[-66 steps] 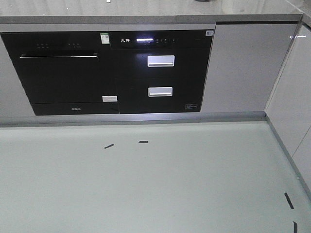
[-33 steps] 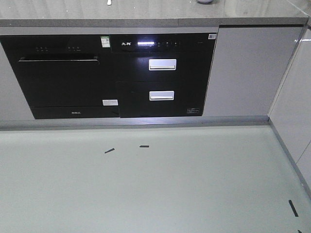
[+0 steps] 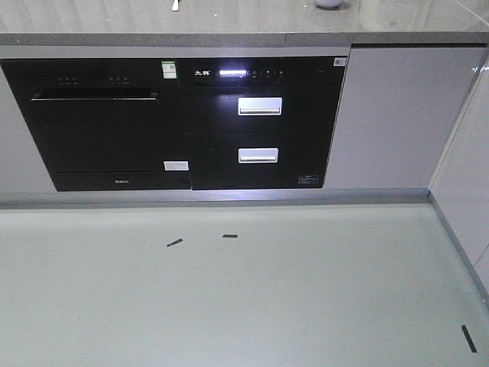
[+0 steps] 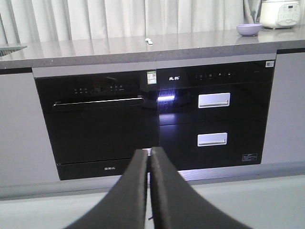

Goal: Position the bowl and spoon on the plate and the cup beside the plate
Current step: 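Continue driving toward the countertop holding the spoon and lavender bowl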

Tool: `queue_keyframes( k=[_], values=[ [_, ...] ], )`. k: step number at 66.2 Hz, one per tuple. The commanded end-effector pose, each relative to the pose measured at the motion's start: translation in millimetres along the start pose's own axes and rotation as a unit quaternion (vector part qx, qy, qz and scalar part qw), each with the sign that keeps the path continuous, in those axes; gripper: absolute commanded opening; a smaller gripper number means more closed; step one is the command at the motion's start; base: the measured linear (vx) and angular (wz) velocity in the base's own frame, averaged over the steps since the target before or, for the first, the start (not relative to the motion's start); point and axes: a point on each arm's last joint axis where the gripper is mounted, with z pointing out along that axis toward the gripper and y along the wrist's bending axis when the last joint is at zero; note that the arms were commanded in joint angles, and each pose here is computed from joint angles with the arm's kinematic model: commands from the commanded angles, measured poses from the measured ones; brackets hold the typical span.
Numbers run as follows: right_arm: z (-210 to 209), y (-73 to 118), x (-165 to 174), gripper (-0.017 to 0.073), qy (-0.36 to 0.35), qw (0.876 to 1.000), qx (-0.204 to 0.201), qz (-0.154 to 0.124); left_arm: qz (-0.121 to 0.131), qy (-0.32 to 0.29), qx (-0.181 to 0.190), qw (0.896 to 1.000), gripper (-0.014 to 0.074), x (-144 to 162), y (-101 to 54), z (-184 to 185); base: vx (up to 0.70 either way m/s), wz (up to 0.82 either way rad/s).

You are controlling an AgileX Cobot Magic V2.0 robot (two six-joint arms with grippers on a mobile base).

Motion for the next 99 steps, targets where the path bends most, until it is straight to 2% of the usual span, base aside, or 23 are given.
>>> queue_keyframes(
  k=[1,99],
  values=[
    [-0.3,0.4,-2.1,-0.0005,-0.036,0.999,-0.001,-0.005,-0.006,-0.032,0.002,0.999,-0.0006,2.1,0.0,0.3,0.05,0.04],
    [-0.3,0.4,-2.1,-0.0005,-0.036,0.999,-0.001,-0.005,-0.006,-0.032,0.002,0.999,-0.0006,2.1,0.0,0.3,0.05,0.02]
  ],
)
